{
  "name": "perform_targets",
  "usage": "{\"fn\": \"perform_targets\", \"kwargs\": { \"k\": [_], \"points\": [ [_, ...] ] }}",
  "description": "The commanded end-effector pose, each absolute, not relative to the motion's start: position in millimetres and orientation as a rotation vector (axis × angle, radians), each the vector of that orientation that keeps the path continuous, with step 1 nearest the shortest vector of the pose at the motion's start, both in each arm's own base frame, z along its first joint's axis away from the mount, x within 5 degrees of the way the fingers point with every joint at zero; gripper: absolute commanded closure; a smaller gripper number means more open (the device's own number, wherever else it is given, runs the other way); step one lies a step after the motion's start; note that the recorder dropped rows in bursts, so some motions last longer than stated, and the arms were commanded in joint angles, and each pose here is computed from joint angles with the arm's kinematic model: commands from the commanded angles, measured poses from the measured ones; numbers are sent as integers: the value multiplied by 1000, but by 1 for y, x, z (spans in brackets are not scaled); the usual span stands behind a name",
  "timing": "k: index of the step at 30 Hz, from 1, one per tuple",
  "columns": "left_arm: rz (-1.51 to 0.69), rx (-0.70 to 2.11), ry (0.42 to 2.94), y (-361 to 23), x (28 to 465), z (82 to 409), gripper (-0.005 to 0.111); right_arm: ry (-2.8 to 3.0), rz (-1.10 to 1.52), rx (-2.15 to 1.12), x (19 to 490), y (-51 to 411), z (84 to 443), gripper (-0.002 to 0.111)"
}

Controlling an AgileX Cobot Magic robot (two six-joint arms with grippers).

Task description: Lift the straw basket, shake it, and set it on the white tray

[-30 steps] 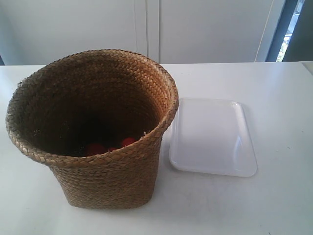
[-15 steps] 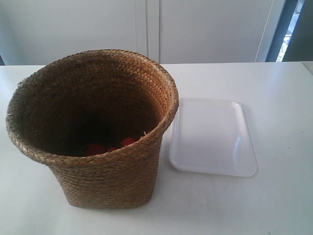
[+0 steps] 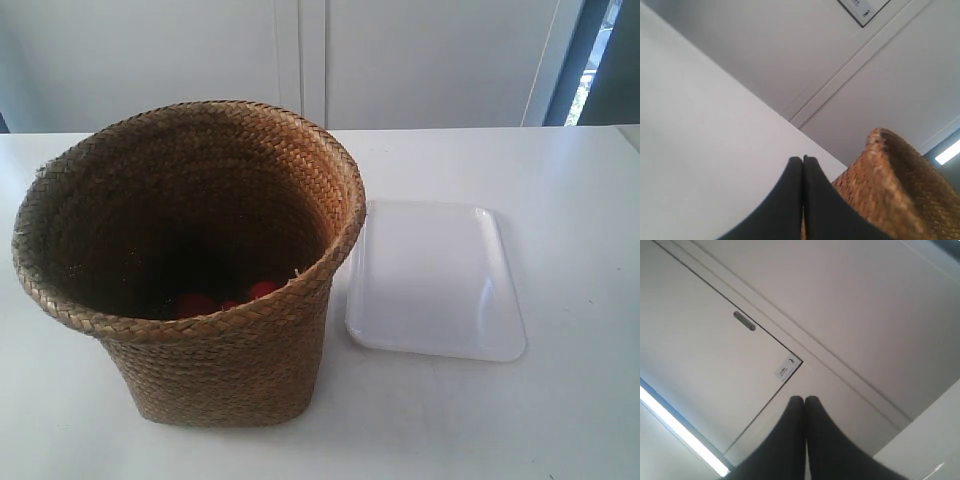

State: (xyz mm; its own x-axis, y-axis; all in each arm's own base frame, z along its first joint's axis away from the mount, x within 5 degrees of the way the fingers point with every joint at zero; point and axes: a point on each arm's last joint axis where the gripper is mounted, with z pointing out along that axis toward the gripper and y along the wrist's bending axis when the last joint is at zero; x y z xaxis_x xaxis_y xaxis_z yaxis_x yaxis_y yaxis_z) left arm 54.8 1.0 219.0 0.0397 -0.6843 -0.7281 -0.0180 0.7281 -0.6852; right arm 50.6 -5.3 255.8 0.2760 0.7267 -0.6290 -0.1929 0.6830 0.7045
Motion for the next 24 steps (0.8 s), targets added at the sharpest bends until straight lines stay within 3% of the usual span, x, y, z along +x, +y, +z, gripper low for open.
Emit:
{"fn": "perform_targets", "kwargs": {
  "k": [1,5,10,21,24],
  "points": [
    [-422,-442,1472,0,52,270,107,1189,396,347,49,-3,307,108],
    [-353,-358,1509,-1,60,328,107,1241,253,235,59,-2,361,108],
    [-249,-246,1665,-2,86,369,107,1436,239,226,92,-1,396,108],
    [-172,-91,2005,-2,164,404,107,1910,189,86,175,5,432,108],
    [-159,12,2157,-4,183,408,107,2026,242,5,199,11,439,101]
  ]
}}
